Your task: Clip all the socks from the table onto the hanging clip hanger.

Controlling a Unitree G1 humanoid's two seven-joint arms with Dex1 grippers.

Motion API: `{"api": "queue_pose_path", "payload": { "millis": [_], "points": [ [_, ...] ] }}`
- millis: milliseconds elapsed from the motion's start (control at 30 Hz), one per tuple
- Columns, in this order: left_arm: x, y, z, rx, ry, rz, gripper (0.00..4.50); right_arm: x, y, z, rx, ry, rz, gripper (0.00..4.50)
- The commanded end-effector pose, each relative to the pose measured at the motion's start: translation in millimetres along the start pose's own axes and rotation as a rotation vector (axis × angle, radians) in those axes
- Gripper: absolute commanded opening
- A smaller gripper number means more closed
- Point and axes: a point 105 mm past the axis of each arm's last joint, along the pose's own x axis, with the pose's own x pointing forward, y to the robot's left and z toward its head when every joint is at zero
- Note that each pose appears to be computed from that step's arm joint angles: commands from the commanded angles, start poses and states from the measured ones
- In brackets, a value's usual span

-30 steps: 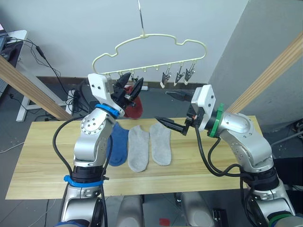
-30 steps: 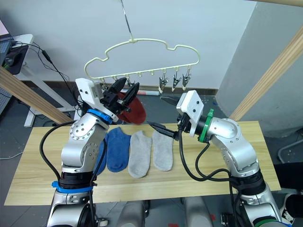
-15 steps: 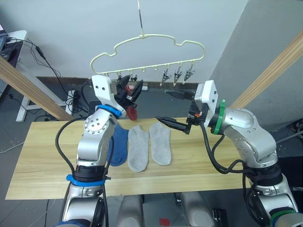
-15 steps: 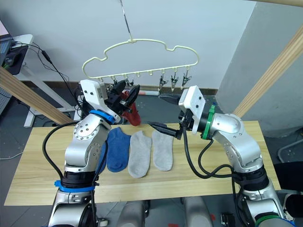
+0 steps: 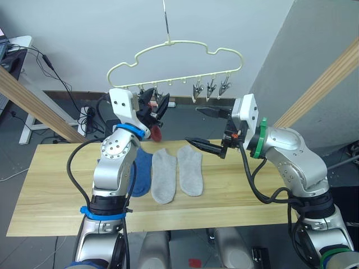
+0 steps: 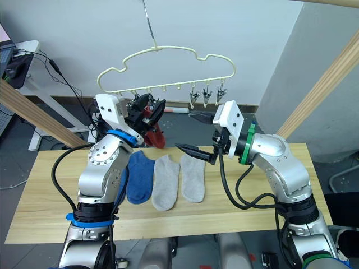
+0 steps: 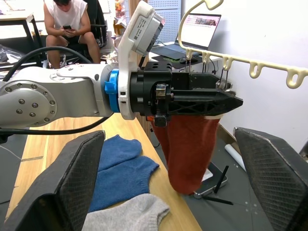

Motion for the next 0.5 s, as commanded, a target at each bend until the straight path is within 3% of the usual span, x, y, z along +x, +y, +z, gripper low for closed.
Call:
{"api": "queue_pose_path", "payload": {
  "millis": [33, 67, 167, 333, 500],
  "points": [
    [3.1, -3.7, 9.4, 0.017, -0.039, -0.012, 2.43, -4.3, -3.1, 14.1, -0.035, -0.037, -0.007, 4.50],
    [3.2, -3.8, 9.0, 0.017, -0.039, -0.013, 2.43, -4.3, -3.1, 14.2, -0.034, -0.037, -0.008, 4.50],
    [4.0, -4.7, 8.4, 0.015, -0.040, -0.019, 1.86, -4.6, -3.5, 14.7, -0.033, -0.038, -0.011, 4.50],
    [5.4, -3.8, 8.9, 0.016, -0.045, -0.023, 0.34, -5.5, -4.1, 16.3, -0.029, -0.049, -0.027, 4.50],
    [4.5, -0.6, 8.6, 0.022, -0.045, -0.024, 0.29, -7.8, -0.1, 14.0, -0.017, -0.044, -0.032, 4.50]
  ]
}}
